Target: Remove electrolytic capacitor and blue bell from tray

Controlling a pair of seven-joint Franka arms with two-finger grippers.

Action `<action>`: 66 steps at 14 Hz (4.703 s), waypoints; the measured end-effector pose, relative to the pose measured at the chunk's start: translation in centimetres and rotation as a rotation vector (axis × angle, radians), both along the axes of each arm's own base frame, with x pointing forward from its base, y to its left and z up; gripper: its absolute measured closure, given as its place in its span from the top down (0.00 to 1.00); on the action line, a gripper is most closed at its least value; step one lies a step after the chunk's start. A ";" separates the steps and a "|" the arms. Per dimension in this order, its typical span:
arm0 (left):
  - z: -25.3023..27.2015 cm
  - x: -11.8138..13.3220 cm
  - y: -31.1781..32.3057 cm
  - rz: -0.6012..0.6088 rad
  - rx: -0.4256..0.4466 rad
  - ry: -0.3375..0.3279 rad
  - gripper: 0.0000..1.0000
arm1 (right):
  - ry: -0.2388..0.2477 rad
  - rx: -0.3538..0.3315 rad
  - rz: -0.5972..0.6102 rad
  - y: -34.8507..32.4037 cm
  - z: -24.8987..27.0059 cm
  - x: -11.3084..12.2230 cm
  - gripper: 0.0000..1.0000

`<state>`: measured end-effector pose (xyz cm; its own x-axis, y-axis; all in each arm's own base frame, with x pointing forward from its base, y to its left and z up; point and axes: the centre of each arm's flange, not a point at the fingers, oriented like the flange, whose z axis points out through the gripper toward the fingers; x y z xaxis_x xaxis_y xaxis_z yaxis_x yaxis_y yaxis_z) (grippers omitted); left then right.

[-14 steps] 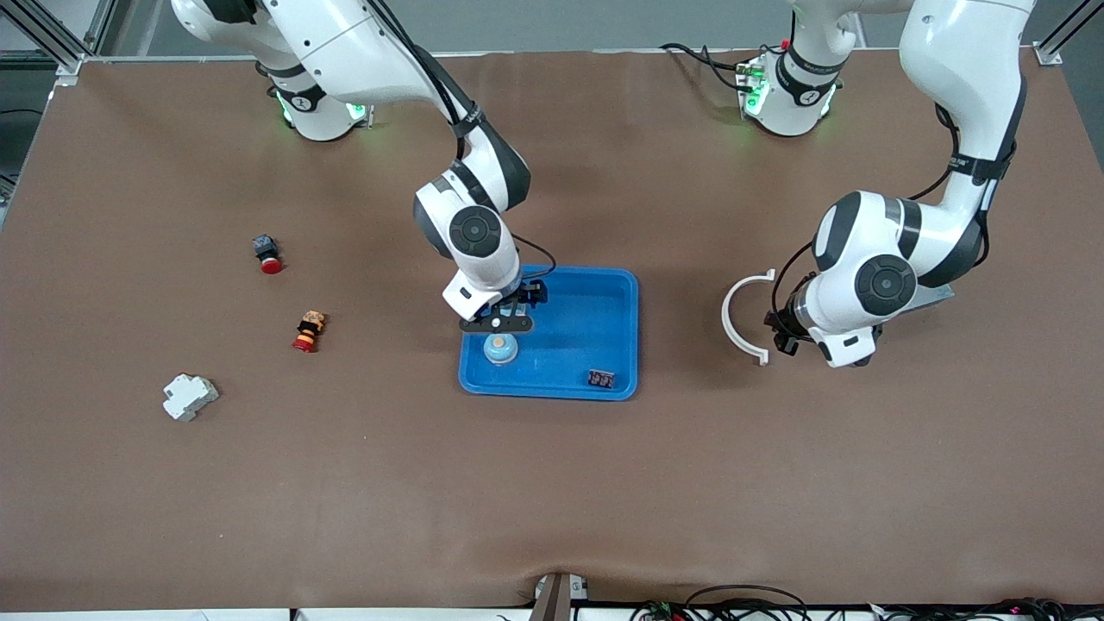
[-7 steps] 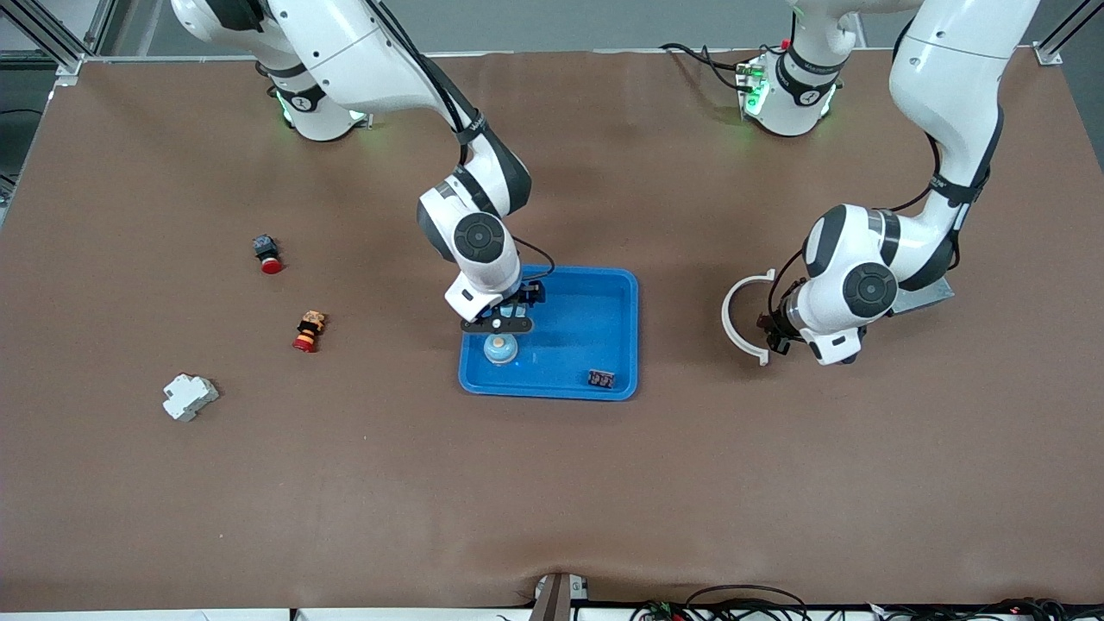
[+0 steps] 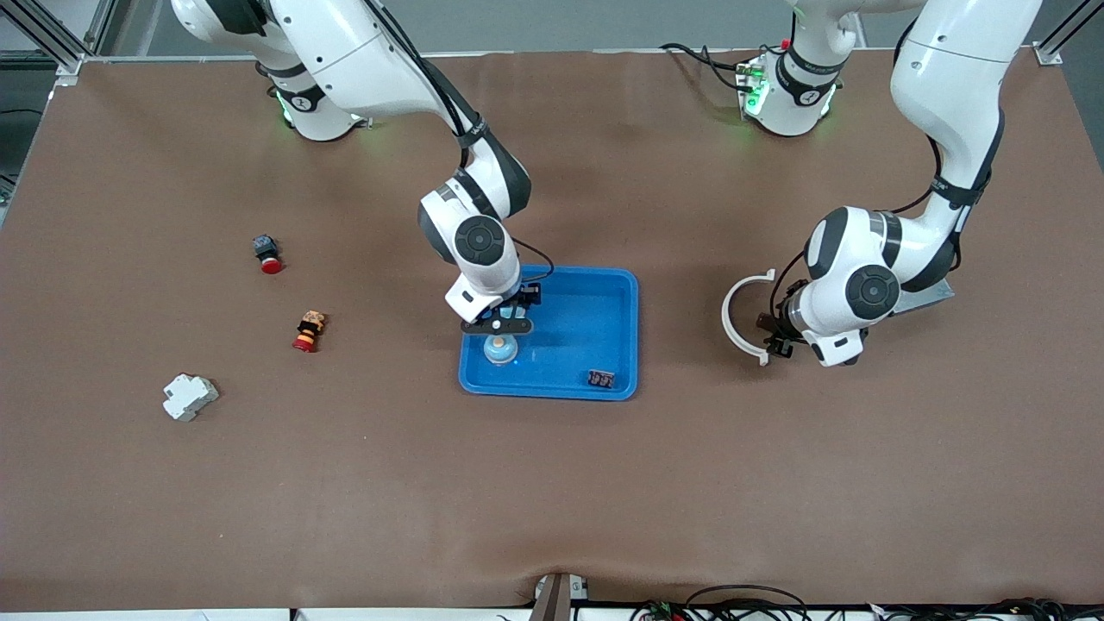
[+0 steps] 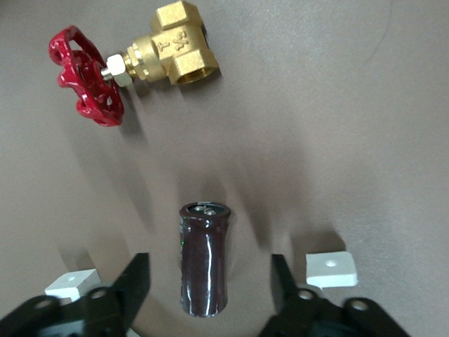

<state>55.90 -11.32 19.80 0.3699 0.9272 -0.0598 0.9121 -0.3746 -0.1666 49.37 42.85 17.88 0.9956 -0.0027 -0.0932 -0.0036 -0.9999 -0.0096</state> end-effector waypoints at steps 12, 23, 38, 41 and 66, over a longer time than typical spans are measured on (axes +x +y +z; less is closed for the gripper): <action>11.2 5.0 -4.1 0.018 0.002 -0.065 1.00 | 0.074 -0.033 0.039 -1.1 10.2 0.8 0.68; 8.7 6.9 -19.9 0.177 -0.032 -0.101 1.00 | 0.085 0.052 0.241 -31.3 27.1 1.2 0.68; 3.3 3.6 -30.9 0.225 -0.098 -0.212 1.00 | 0.015 0.023 0.440 -49.1 10.6 4.7 0.68; 2.1 3.0 -31.6 0.217 -0.090 -0.216 1.00 | 0.005 0.011 0.438 -49.7 8.0 6.4 0.68; -2.1 2.2 -32.6 0.203 -0.097 -0.219 0.43 | 0.028 0.020 0.437 -50.3 -0.6 7.7 0.92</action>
<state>58.12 -43.92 17.65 0.1914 0.9772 -0.0914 0.9802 -0.1855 0.0694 57.10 -7.48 17.32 0.9001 0.4199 -0.1161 0.4188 -0.9074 -0.0348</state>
